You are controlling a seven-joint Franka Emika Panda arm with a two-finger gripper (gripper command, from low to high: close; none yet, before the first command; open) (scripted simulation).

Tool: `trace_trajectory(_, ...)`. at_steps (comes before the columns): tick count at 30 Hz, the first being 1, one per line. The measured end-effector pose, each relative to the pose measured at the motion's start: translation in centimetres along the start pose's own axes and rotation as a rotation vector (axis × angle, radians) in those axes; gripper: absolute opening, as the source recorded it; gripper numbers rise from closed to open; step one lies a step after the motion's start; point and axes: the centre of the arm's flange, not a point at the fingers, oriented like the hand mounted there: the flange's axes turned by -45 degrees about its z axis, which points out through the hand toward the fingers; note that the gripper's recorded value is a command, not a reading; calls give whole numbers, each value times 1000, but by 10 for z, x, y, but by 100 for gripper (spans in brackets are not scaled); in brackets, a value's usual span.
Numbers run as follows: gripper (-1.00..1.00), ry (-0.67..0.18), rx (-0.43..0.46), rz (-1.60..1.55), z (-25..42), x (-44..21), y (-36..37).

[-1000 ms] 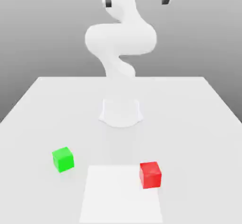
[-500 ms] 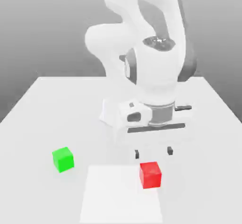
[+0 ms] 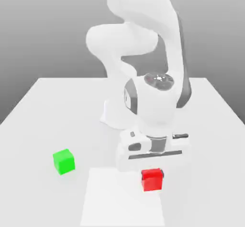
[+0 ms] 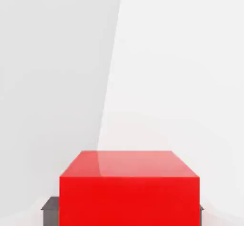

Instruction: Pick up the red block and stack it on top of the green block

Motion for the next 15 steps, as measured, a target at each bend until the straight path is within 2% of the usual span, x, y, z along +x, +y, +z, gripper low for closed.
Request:
trace_trajectory(5,-100,1,-3,-35,-41,-3,11)
trace_trajectory(15,-100,-1,-20,-190,-71,-51,166)
